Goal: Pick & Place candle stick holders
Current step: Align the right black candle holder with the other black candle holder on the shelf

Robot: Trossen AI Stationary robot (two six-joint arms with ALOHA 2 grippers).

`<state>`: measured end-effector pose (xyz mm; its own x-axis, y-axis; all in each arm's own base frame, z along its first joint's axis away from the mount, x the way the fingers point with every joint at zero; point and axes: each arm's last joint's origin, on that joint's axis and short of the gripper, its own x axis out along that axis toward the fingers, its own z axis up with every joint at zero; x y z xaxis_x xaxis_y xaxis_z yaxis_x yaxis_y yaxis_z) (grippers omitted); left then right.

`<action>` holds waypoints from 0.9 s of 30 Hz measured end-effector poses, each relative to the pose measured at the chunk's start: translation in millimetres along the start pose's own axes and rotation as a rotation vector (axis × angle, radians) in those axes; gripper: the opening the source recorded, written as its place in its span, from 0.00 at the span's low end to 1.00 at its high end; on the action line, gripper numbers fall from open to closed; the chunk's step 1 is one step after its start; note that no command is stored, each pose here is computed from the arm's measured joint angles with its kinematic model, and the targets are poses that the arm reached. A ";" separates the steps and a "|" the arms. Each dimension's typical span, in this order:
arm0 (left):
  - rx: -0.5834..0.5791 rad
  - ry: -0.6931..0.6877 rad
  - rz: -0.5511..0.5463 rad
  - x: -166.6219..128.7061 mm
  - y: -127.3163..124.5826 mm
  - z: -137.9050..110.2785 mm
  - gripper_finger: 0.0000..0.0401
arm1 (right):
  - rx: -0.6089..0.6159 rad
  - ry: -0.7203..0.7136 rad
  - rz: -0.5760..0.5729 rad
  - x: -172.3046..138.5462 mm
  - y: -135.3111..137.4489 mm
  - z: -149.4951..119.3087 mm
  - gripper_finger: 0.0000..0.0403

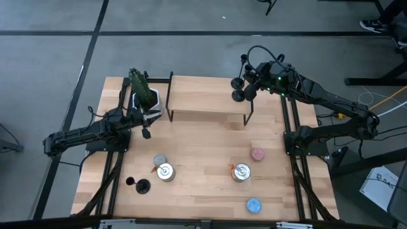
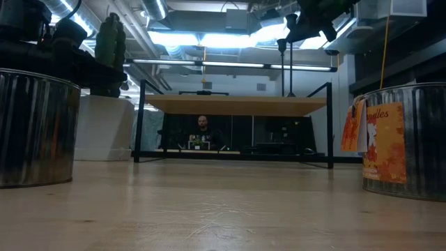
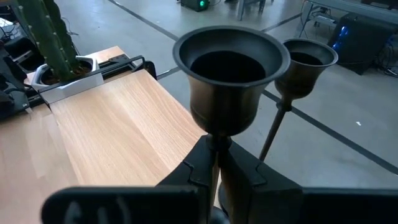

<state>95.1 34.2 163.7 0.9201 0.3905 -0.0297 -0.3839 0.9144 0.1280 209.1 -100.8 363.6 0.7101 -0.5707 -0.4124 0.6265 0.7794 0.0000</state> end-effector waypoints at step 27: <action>0.000 0.000 0.000 0.0 0.0 0.0 0.22 | -0.006 0.022 0.004 0.6 0.1 -2.6 0.12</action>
<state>95.1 34.3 163.7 0.9200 0.3907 -0.0300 -0.3841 0.9144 0.1280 208.7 -100.4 360.9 0.7051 -0.5617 -0.4328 0.6218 0.7832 -0.0034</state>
